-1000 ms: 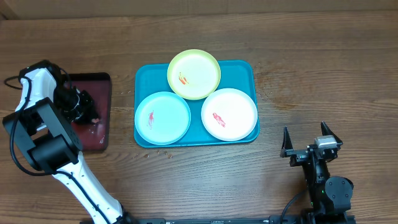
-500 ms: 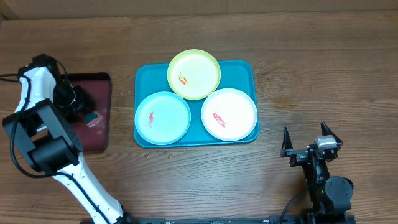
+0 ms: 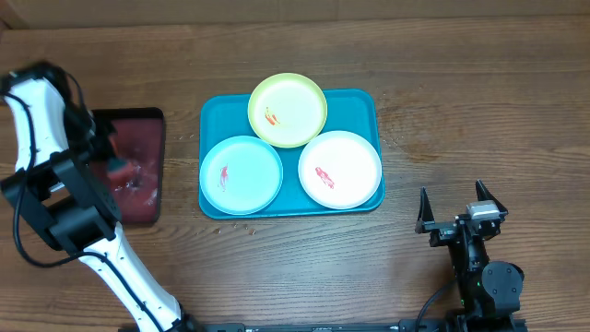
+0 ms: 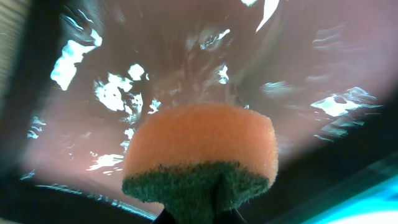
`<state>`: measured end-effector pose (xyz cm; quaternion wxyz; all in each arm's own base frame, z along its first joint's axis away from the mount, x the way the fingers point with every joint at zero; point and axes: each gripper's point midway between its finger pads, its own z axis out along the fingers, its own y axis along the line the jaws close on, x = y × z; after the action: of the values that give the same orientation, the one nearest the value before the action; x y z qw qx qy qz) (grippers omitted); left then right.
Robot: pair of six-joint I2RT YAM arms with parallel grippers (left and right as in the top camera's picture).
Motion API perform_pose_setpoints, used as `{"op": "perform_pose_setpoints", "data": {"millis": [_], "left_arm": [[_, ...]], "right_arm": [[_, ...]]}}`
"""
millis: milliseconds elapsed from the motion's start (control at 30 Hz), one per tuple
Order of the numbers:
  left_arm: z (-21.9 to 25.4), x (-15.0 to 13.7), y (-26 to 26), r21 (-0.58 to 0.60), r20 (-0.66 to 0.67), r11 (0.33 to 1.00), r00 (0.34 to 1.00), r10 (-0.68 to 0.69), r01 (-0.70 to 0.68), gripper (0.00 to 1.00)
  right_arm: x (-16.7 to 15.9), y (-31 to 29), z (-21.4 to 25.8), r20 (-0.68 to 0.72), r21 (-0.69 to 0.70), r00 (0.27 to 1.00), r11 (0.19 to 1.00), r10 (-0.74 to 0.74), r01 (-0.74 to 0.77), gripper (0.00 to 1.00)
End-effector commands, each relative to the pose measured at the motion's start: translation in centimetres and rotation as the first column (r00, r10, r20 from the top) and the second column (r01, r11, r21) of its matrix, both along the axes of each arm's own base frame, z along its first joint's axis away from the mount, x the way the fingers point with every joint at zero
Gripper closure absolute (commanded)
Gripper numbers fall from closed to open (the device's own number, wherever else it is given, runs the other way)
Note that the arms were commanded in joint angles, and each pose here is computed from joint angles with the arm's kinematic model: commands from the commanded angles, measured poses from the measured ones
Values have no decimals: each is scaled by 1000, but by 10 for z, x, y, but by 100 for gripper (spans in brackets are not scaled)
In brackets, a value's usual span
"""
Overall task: Clean dirty plates on tray and stack at the side
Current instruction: 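Rub the held sponge on the wet red tray with the left gripper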
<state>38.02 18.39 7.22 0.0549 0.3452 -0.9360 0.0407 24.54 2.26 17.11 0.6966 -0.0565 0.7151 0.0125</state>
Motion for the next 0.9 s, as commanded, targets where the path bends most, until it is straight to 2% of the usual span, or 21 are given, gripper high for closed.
{"op": "perform_pose_setpoints", "data": {"millis": [0,100,200,433,533,700,767,867], "left_arm": [[61,27,-2,14,167,1000,986,-25,23,96],[89,30,-5,19,215,1000,976,-28,24,96],[90,30,-2,43,211,999,977,-34,26,96],[15,23,-2,47,97,998,994,-48,44,96],[13,19,-1,29,90,999,996,-22,19,96],[72,17,3,11,168,1000,986,10,-13,96],[107,8,4,57,193,998,981,-15,4,96],[133,1,4,123,221,992,975,-34,7,96]], "right_arm": [[0,2,-1,5,0,1000,1000,8,-8,0],[0,2,-1,5,0,1000,1000,8,-8,0],[0,2,-1,5,0,1000,1000,8,-8,0],[0,2,-1,5,0,1000,1000,8,-8,0],[0,2,-1,5,0,1000,1000,8,-8,0],[0,2,-1,5,0,1000,1000,8,-8,0],[0,2,-1,5,0,1000,1000,8,-8,0],[0,2,-1,5,0,1000,1000,8,-8,0]]}}
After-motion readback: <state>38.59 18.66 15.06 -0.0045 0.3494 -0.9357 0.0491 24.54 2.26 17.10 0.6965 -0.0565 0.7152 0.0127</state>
